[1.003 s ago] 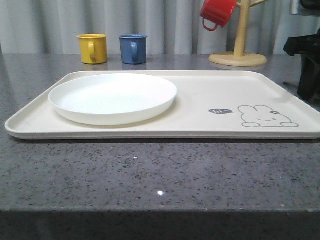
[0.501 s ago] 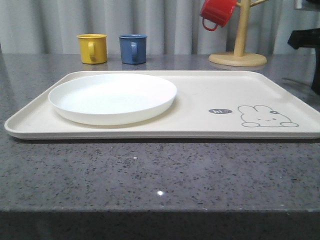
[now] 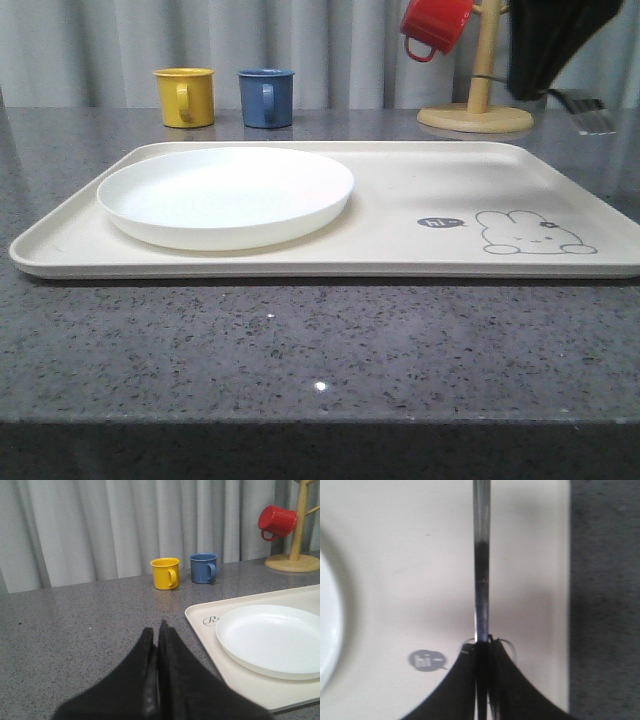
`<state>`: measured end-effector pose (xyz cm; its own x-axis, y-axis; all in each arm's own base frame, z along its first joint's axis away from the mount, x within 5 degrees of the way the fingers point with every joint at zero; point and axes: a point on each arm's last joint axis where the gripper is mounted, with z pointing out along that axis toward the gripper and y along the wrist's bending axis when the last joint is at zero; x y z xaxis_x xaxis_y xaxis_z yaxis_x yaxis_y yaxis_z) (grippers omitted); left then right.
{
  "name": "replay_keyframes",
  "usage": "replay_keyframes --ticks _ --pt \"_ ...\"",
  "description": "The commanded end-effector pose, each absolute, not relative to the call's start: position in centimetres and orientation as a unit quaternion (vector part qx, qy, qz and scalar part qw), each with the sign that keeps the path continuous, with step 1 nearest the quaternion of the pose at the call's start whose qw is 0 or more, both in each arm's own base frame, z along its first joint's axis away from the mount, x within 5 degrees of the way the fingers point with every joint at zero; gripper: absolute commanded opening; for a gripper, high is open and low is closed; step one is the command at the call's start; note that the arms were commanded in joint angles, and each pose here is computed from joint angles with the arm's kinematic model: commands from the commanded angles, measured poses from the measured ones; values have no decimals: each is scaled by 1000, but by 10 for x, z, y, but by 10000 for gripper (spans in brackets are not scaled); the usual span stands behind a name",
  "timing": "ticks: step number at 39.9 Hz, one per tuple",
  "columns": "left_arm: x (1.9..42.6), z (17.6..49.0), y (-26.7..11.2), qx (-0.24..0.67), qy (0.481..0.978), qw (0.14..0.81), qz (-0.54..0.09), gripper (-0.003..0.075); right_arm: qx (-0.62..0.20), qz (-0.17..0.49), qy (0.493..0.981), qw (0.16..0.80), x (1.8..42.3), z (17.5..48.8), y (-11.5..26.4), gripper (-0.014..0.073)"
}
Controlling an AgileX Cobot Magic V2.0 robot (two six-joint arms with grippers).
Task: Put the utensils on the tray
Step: 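Place the fork on the tray beside the plate and release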
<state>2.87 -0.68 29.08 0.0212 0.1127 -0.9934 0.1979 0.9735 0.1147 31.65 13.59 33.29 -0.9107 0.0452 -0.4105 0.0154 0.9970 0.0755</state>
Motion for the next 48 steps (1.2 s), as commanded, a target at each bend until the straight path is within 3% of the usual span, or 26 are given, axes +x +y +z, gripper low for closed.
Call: replay_keyframes --ticks 1,18,28,40,48 --pt "27 306 -7 101 664 740 -38 -18 17 76 965 250 320 350 156 -38" --pt "27 306 -7 101 664 740 -38 -18 32 98 974 200 349 303 186 -36" --pt "27 306 -7 101 664 740 -38 -18 36 104 976 186 352 294 190 -34" --pt "27 306 -7 101 664 740 -38 -18 37 104 977 182 351 294 190 185" --pt "27 306 -7 101 664 740 -38 -18 37 110 975 192 352 306 191 274"
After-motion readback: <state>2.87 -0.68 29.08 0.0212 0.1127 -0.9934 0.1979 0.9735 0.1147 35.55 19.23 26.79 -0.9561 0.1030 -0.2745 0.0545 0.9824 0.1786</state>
